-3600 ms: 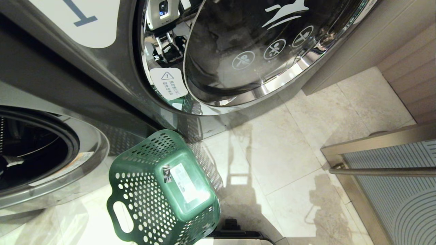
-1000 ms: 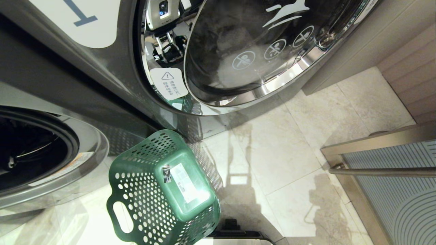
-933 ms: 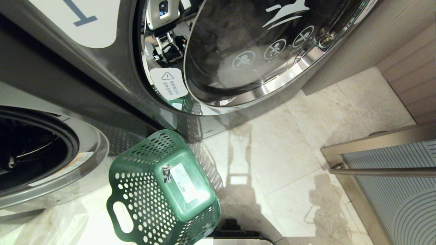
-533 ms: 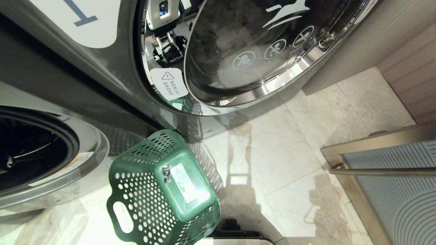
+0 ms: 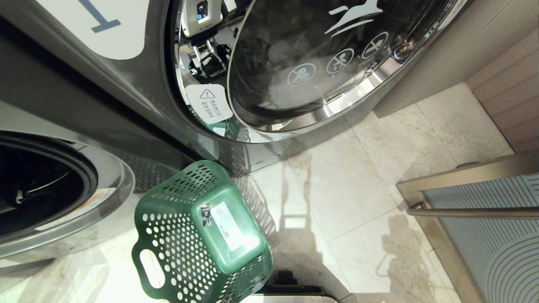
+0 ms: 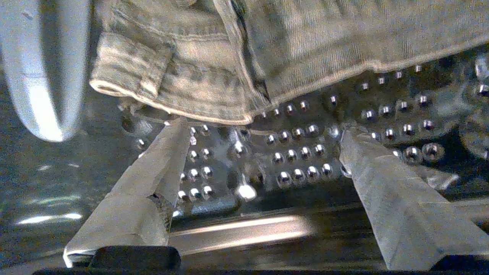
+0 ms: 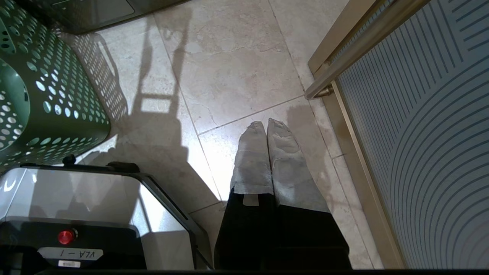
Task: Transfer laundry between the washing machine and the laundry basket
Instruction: Pick a cloth and place it into the basket
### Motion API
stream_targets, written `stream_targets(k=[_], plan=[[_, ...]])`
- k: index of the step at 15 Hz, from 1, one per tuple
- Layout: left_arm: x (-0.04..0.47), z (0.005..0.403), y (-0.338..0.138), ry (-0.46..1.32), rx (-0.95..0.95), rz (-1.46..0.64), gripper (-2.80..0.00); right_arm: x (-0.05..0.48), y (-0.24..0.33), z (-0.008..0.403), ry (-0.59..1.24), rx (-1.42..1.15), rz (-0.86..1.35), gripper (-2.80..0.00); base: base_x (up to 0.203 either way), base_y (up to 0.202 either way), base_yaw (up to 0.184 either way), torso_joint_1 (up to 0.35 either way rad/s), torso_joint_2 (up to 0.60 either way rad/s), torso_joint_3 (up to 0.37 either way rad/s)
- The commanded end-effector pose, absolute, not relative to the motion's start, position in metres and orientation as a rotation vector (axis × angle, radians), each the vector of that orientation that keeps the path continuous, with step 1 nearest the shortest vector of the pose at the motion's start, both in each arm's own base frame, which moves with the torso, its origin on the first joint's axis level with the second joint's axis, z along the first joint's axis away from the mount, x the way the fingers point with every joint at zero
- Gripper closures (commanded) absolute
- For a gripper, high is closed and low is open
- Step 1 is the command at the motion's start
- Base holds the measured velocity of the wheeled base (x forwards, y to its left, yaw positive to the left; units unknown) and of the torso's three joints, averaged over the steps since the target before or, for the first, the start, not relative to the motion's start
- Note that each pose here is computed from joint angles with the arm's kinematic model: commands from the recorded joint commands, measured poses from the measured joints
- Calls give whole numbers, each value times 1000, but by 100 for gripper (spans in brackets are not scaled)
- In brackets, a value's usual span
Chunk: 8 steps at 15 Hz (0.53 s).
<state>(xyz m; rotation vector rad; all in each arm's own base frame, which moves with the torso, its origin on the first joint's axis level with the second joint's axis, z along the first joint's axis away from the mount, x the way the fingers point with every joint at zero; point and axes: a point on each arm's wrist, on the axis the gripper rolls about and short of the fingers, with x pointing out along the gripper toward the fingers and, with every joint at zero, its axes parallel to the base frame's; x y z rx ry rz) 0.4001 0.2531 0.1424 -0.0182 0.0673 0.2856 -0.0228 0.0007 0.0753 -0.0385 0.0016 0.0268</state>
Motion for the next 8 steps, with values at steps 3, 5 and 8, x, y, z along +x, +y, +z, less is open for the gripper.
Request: stream_targets(k=[3,5,8], plan=[[407,141,252,18,4,271,-280,-23,1,75,1,-39,28,0,0,0,0,0,0,0],[413,146,253,-10,17,266,-280,-23,1,75,1,-40,28,0,0,0,0,0,0,0],[422,150,255,-46,34,260,-280,-23,1,75,1,-39,28,0,0,0,0,0,0,0]])
